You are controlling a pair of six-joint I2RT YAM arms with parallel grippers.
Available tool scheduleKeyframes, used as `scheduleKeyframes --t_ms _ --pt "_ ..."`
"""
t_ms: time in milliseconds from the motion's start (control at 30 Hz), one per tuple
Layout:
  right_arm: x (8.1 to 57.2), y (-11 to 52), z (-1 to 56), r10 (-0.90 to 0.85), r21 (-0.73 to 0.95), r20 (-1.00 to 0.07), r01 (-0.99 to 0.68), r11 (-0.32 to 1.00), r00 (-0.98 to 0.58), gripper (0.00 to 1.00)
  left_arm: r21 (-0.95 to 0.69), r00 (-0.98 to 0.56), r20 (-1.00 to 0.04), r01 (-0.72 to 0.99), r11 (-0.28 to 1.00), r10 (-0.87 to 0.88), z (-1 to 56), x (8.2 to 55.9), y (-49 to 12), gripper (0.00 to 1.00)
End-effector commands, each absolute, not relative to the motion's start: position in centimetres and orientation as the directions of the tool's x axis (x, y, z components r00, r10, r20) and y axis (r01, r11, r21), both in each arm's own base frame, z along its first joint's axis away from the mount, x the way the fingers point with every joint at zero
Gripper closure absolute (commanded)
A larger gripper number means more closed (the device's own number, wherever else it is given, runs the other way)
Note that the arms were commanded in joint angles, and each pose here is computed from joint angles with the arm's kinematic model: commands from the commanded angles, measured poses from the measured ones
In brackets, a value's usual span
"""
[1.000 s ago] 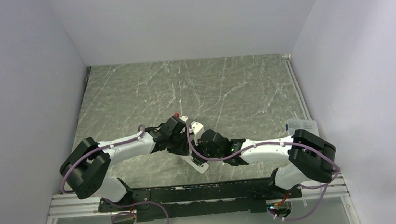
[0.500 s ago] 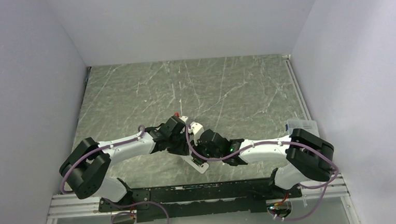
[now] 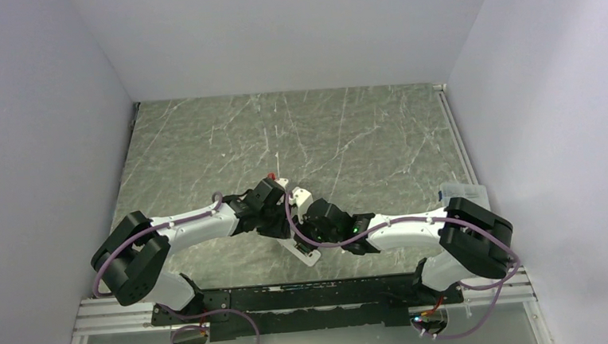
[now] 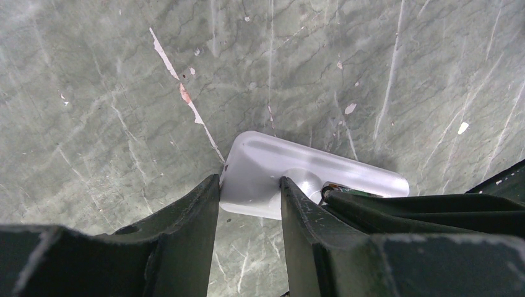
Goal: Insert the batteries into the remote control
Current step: Load the battery into the remote control.
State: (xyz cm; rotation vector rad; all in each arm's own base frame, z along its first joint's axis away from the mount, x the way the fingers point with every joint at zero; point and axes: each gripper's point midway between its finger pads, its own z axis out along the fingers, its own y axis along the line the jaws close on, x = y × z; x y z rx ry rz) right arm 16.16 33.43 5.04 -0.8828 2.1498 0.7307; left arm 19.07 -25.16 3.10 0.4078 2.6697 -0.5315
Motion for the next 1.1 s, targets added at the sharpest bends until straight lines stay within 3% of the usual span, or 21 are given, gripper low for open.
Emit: scheduleKeyframes --t_ms 0,1067 --pt "16.1 34.1 5.6 -0.348 0.249 -0.775 -0.761 0.599 -0.527 0.94 -0.271 -0.887 -0.401 0.354 0.895 0.23 2.0 18.3 -24.3 0.57" --pt "14.5 32.3 3.6 -0.377 0.249 -0.742 -0.75 0.613 -0.555 0.97 -0.271 -0.891 -0.395 0.347 0.898 0.225 1.8 18.2 -24.2 0.57"
